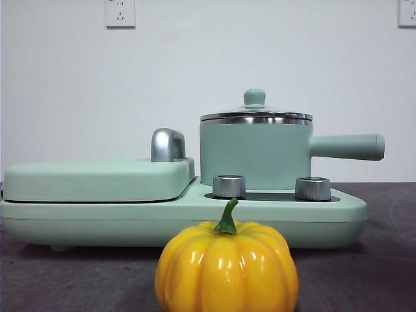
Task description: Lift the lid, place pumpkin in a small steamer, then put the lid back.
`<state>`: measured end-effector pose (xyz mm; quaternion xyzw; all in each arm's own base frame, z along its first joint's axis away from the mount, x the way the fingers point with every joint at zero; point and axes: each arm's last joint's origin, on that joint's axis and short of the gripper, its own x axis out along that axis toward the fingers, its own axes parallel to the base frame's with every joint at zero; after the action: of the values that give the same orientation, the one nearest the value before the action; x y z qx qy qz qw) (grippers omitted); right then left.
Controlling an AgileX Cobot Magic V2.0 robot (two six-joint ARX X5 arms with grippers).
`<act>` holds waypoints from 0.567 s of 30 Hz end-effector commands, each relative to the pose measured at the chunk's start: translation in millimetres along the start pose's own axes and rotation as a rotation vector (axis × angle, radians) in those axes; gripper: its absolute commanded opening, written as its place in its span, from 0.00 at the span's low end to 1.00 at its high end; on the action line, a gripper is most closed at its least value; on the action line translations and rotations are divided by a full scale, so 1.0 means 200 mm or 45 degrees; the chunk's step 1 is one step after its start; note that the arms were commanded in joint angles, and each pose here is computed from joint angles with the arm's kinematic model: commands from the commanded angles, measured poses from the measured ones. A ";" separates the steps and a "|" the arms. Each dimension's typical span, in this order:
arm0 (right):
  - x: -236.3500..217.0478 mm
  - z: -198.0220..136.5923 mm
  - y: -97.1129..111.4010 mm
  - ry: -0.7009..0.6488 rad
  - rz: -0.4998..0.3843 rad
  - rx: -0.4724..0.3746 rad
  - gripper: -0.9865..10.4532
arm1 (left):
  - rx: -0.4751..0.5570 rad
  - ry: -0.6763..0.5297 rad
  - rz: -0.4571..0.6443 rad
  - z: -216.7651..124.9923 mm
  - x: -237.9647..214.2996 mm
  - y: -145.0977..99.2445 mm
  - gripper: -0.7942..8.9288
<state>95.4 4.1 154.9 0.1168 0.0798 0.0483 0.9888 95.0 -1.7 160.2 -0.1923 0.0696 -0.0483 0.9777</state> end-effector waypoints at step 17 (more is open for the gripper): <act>-0.19 0.72 0.22 0.020 0.285 0.271 0.10 | 0.012 -0.018 -0.245 0.63 -0.11 -0.35 0.10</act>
<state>77.1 9.4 303.4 0.2263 0.0755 0.1414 0.9608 89.6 -15.5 296.6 -0.2175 0.0571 -0.1319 0.9654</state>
